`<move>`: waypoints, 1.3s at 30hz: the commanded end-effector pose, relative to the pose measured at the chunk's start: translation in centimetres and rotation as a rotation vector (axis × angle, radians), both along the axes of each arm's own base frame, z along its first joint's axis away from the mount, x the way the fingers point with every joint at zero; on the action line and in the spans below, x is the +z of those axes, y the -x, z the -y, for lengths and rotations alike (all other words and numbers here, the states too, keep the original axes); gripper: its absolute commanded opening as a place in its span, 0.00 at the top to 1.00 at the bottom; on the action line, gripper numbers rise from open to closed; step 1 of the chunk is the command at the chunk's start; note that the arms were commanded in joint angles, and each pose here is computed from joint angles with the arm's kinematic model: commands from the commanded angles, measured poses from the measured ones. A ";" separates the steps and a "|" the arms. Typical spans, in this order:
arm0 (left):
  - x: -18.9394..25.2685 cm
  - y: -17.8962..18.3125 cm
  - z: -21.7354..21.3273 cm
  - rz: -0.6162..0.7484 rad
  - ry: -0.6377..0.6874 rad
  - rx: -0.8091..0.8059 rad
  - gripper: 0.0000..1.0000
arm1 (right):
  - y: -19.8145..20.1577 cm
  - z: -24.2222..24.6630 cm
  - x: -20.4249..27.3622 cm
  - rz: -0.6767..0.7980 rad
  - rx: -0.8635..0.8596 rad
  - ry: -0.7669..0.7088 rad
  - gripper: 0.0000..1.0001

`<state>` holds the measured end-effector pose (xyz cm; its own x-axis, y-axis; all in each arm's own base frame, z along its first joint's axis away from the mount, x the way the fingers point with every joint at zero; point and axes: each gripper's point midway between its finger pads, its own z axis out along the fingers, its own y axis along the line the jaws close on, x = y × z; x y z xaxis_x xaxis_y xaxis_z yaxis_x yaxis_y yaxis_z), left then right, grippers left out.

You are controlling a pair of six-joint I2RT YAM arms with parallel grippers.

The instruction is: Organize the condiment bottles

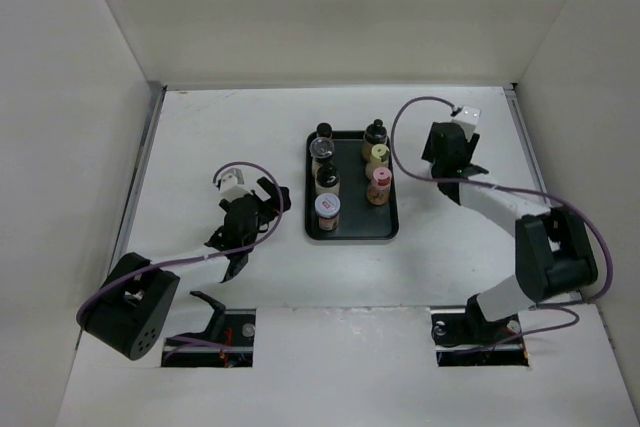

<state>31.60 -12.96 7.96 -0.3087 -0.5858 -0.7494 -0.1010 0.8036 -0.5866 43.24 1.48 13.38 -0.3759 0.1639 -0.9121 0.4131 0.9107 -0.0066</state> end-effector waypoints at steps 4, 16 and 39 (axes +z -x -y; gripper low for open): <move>1.6 -0.7 0.6 0.051 0.040 -0.005 0.00 | 5.7 -4.4 3.9 0.163 0.047 -0.018 0.44; 2.0 -1.1 -0.3 0.066 0.037 0.028 0.00 | 13.5 -14.7 6.0 0.160 0.363 -0.125 0.44; -0.1 -1.8 -2.4 -0.047 -0.093 0.133 0.00 | 14.3 -19.6 6.3 0.234 0.531 -0.227 0.00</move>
